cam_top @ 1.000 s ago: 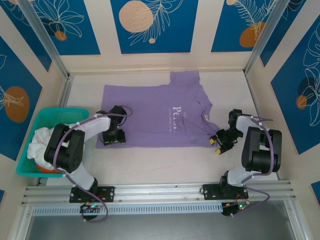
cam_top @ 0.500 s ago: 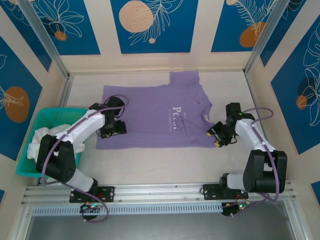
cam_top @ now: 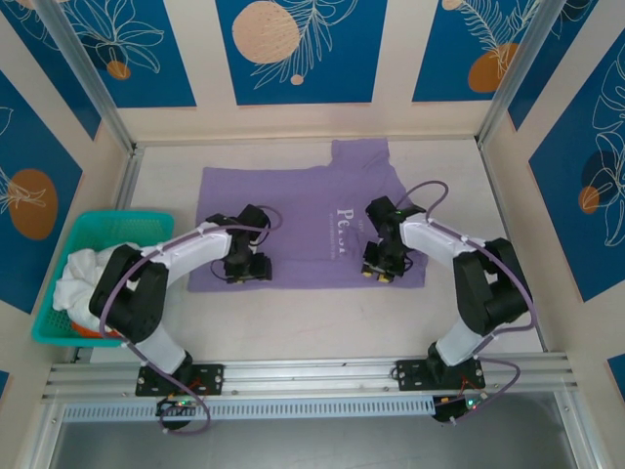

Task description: Fold and stack the t-shirts

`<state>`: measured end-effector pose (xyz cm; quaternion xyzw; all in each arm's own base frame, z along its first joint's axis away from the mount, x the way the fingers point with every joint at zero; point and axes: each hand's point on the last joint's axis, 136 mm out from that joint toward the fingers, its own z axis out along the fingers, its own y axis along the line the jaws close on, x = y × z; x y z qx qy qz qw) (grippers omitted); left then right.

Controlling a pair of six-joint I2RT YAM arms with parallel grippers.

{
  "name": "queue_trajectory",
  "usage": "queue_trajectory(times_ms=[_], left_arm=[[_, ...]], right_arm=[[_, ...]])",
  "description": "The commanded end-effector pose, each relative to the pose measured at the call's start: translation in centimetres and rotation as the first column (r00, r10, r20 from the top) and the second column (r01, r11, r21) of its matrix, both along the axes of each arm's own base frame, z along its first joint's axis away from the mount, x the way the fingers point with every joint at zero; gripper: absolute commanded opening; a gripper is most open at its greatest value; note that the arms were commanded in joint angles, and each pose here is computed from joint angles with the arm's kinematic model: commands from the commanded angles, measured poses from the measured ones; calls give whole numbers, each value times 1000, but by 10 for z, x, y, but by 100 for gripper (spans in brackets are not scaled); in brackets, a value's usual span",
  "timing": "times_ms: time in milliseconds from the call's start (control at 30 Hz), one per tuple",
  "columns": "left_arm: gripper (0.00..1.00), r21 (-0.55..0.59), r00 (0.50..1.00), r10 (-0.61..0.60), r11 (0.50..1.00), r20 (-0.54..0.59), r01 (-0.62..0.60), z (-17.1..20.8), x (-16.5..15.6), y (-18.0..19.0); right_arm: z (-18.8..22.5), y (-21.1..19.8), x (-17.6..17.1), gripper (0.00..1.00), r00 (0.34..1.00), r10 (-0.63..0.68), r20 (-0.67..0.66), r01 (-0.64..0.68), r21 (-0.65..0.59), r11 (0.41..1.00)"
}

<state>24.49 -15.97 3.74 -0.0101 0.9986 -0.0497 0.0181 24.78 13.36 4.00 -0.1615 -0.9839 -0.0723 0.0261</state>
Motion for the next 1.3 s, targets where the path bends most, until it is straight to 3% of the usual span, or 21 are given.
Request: queue_trajectory(times_ms=[0,367,800,1000,1267], left_arm=[[60,108,999,-36,993,-12,38,-13,-6,19],[62,178,999,-33,983,-29,38,-22,-14,35],[63,212,999,-28,977,-25,33,-23,-15,42],[63,236,999,-29,971,-25,34,-24,-16,47],[62,285,998,-64,956,-24,68,-25,-15,56]], right_arm=[[-1,-8,9,33,1000,27,2,-27,-76,997],[-17,-7,19,31,997,71,-32,-75,-124,990],[-13,-6,21,7,996,80,-28,-83,-122,989],[3,-7,27,0,997,77,2,-77,-96,992],[27,-18,54,0,999,0,53,0,-12,1000]])
